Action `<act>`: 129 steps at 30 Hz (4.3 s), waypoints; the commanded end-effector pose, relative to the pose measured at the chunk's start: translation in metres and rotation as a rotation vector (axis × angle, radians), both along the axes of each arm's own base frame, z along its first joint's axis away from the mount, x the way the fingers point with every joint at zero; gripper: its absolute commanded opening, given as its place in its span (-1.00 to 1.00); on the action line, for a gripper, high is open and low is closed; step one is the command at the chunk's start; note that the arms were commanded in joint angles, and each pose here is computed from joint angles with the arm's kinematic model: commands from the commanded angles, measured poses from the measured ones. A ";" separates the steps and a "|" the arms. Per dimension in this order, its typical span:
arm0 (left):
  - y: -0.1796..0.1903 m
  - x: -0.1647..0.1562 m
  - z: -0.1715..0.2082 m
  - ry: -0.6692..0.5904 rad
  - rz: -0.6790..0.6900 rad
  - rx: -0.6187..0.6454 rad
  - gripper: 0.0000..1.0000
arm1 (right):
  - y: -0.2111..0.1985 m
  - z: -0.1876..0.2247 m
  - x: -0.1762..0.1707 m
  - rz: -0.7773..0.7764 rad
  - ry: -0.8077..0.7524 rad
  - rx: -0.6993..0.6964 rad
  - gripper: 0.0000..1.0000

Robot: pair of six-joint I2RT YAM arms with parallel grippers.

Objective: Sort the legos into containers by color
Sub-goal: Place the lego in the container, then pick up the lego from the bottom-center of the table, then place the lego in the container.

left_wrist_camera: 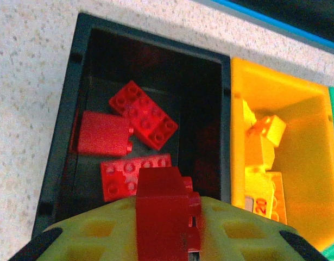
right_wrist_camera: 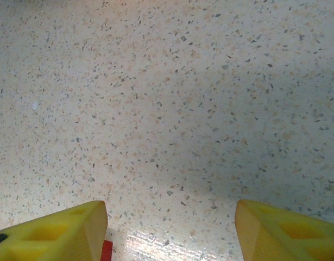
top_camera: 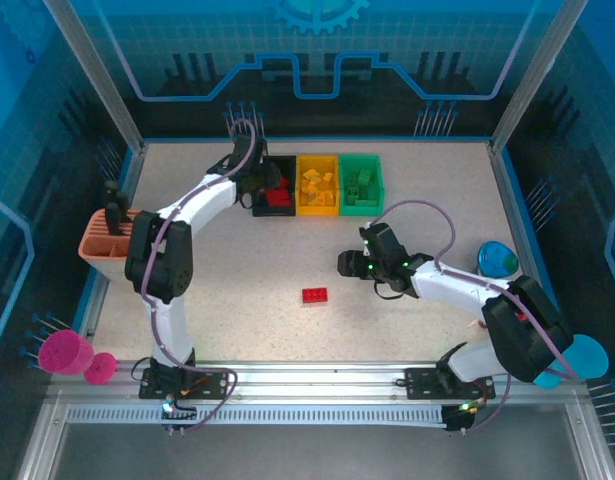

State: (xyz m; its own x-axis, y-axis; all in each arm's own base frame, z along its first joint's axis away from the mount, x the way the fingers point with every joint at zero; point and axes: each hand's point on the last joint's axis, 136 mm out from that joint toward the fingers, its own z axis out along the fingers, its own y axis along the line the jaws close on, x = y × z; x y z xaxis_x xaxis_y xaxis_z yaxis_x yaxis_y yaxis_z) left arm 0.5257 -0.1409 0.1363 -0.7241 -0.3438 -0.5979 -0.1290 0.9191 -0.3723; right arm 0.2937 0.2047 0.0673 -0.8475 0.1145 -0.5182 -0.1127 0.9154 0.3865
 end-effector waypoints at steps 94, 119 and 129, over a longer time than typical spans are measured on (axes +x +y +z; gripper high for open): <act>0.053 -0.254 0.062 -0.199 -0.017 -0.075 0.78 | 0.184 0.091 0.142 0.266 -0.154 -0.137 0.04; 0.035 -0.275 0.075 -0.248 -0.098 -0.043 0.77 | 0.191 0.093 0.255 0.147 -0.318 -0.086 0.70; 0.037 -0.273 0.086 -0.275 -0.097 -0.031 0.77 | 0.176 0.159 0.216 0.149 -0.412 -0.020 0.83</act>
State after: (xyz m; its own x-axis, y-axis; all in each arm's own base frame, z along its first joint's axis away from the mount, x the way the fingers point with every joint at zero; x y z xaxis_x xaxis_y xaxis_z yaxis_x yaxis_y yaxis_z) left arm 0.2523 -0.1064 0.2128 -0.5887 -0.3237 -0.7407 0.0566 0.8976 -0.4372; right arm 0.5196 0.3822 0.1394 -0.6946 -0.0863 -0.7142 -0.3457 0.9107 0.2262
